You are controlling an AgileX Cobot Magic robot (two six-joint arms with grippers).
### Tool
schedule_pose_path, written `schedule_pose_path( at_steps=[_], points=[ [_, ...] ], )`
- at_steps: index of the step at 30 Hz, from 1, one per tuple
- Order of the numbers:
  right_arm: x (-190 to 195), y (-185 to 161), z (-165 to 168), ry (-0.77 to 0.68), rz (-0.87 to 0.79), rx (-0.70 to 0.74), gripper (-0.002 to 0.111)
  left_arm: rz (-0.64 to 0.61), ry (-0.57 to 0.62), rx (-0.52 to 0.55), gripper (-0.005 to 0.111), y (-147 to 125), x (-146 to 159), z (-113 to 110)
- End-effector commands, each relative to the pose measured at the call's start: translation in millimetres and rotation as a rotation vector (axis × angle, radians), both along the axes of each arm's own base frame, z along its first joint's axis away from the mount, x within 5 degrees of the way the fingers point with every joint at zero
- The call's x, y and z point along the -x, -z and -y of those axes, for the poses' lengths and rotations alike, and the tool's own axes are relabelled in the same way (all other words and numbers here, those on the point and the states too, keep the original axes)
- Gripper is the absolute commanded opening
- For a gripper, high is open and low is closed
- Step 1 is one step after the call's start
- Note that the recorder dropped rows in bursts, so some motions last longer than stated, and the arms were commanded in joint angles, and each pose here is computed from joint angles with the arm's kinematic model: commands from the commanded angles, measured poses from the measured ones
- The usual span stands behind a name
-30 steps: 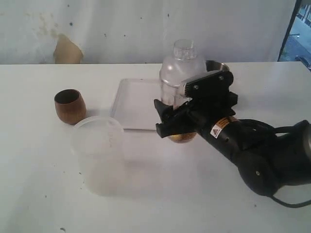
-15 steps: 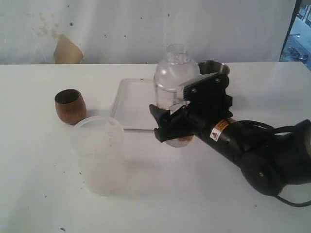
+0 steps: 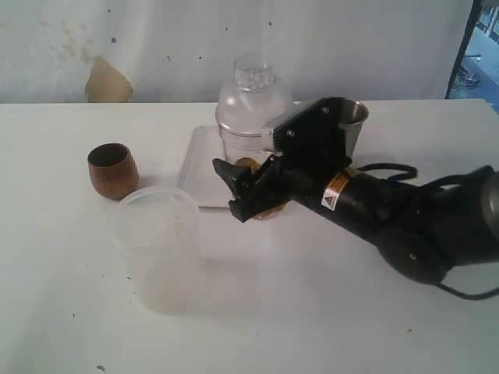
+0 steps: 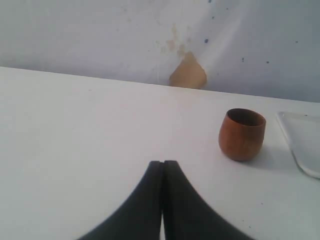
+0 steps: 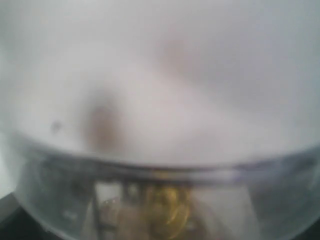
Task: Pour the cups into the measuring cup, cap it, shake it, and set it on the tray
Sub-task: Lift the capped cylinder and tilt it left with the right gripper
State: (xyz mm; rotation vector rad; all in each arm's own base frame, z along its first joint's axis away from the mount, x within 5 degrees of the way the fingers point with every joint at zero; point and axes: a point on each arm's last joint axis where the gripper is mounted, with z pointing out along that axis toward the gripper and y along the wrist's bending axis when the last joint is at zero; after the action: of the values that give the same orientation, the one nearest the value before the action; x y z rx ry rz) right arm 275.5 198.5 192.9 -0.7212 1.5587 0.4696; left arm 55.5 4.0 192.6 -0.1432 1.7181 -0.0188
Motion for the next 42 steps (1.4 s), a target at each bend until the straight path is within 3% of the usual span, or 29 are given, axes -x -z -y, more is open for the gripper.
schedule_pose_path(
  at_steps=[1,3,7,9,10,11,12,13,14,15,16,17,18,19,20,22,26,30,39,42],
  points=[
    [-13.5,-15.4,-14.6,-0.115,0.006,-0.035,0.0,0.008,0.0,0.004,0.0,0.6,0.2,0.1],
    [-13.7,-17.9,-20.3,-0.183,0.03,0.001,0.0,0.008,0.0,0.004,0.0,0.6,0.2,0.1],
    [-32.4,-35.3,14.4,0.021,0.004,-0.13,0.0,0.008,0.0,0.004,0.0,0.6,0.2,0.1],
    [-27.6,-33.5,13.2,-0.128,-0.015,-0.094,0.0,0.008,0.0,0.004,0.0,0.6,0.2,0.1],
    [-28.8,-27.0,12.9,-0.107,-0.049,0.032,0.0,0.008,0.0,0.004,0.0,0.6,0.2,0.1],
    [-33.1,-28.4,17.6,-0.047,-0.062,0.034,0.0,0.008,0.0,0.004,0.0,0.6,0.2,0.1],
    [-40.5,-34.9,28.2,0.055,-0.069,-0.082,0.0,0.008,0.0,0.004,0.0,0.6,0.2,0.1],
    [-37.9,-37.3,26.0,0.009,-0.062,-0.174,0.0,0.008,0.0,0.004,0.0,0.6,0.2,0.1],
    [-24.8,-34.4,4.3,-0.185,-0.052,-0.164,0.0,0.008,0.0,0.004,0.0,0.6,0.2,0.1],
    [-22.1,-31.7,-1.3,-0.199,-0.062,-0.127,0.0,0.008,0.0,0.004,0.0,0.6,0.2,0.1],
    [-27.7,-28.5,0.8,-0.089,-0.054,-0.023,0.0,0.008,0.0,0.004,0.0,0.6,0.2,0.1],
    [-35.3,-31.6,11.0,0.022,-0.058,-0.093,0.0,0.008,0.0,0.004,0.0,0.6,0.2,0.1],
    [-32.2,-34.0,8.4,-0.024,-0.028,-0.112,0.0,0.008,0.0,0.004,0.0,0.6,0.2,0.1],
    [-22.5,-32.4,-1.3,-0.163,0.025,-0.027,0.0,0.008,0.0,0.004,0.0,0.6,0.2,0.1],
    [-19.3,-28.9,-5.6,-0.19,0.026,0.05,0.0,0.008,0.0,0.004,0.0,0.6,0.2,0.1],
    [-29.2,-24.1,5.3,-0.057,-0.065,0.041,0.0,0.008,0.0,0.004,0.0,0.6,0.2,0.1],
    [-20.9,-5.2,0.2,-0.244,0.047,0.268,0.0,0.008,0.0,0.004,0.0,0.6,0.2,0.1],
    [-27.7,2.4,5.1,-0.19,0.093,0.368,0.0,0.008,0.0,0.004,0.0,0.6,0.2,0.1],
    [-24.4,5.0,1.6,-0.278,0.2,0.453,0.0,0.008,0.0,0.004,0.0,0.6,0.2,0.1],
    [-21.1,6.9,-5.3,-0.352,0.266,0.4,0.0,0.008,0.0,0.004,0.0,0.6,0.2,0.1]
  ],
)
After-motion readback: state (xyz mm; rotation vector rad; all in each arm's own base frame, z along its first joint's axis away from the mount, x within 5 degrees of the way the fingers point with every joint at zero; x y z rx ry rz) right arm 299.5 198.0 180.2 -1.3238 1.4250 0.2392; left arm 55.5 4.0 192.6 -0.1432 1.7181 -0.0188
